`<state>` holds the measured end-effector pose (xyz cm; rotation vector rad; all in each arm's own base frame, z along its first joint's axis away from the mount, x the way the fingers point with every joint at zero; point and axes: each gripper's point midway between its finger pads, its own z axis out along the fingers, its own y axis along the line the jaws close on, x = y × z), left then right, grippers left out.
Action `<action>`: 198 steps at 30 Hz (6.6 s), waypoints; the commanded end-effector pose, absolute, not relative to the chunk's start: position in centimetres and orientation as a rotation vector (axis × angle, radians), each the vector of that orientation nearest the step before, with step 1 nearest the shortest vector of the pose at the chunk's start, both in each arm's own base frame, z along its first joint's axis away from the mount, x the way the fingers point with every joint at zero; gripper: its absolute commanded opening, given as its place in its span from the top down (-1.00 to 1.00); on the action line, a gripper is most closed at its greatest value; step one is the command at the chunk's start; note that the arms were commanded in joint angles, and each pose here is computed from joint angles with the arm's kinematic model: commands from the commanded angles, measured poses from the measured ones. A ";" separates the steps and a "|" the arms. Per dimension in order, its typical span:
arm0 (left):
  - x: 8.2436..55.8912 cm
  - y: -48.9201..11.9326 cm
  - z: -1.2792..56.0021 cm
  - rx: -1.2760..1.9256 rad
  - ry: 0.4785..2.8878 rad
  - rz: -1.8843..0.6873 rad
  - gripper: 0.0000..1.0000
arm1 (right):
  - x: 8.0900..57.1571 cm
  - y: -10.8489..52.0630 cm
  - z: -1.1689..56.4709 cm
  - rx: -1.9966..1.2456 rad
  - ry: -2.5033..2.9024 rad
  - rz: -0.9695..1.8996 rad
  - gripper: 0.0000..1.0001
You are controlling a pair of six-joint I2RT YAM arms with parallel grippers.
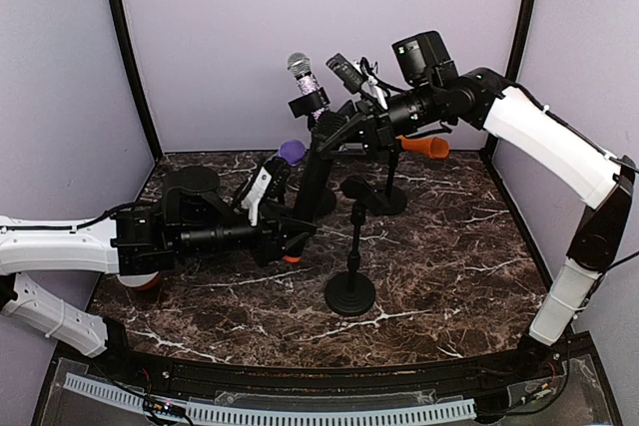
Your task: Attach the microphones to the stand
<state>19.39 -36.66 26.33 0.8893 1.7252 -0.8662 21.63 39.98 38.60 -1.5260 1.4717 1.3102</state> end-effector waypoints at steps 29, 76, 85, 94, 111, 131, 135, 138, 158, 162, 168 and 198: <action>19.9 -36.8 30.3 0.844 1.582 -0.869 1.00 | 19.9 36.0 40.4 -1.497 1.409 1.180 -0.99; 21.3 -37.5 30.4 0.886 1.612 -0.814 1.00 | 19.4 32.2 30.8 -1.602 1.415 1.033 -0.40; 21.3 -37.5 30.3 0.887 1.614 -0.810 1.00 | 19.0 32.0 31.4 -1.629 1.400 0.998 -0.23; 21.2 -37.6 30.2 0.888 1.615 -0.819 1.00 | 19.0 32.4 30.1 -1.653 1.410 0.971 -0.06; 20.4 -38.0 31.3 0.934 1.553 -0.857 1.00 | 18.5 32.6 30.3 -1.660 1.400 0.996 0.71; 19.2 -40.3 30.6 1.152 1.561 -0.845 1.00 | 18.3 32.9 30.7 -1.630 1.405 1.082 1.00; 19.1 -40.9 29.6 1.192 1.577 -0.828 1.00 | 18.4 33.0 31.0 -1.610 1.414 1.119 1.00; 19.0 -41.3 28.5 1.237 1.599 -0.792 1.00 | 18.5 33.0 31.2 -1.604 1.412 1.139 1.00; 18.4 -38.6 24.7 1.228 1.717 -0.708 1.00 | 19.1 32.8 31.7 -1.555 1.422 1.222 1.00; 18.2 -38.7 24.1 1.247 1.755 -0.709 1.00 | 19.2 32.9 31.9 -1.546 1.426 1.232 1.00; 18.3 -39.0 24.0 1.315 1.782 -0.644 1.00 | 19.3 33.0 31.7 -1.552 1.429 1.225 1.00; 18.5 -39.4 26.0 1.329 1.698 -0.536 1.00 | 19.6 31.8 32.9 -1.539 1.461 1.172 -0.56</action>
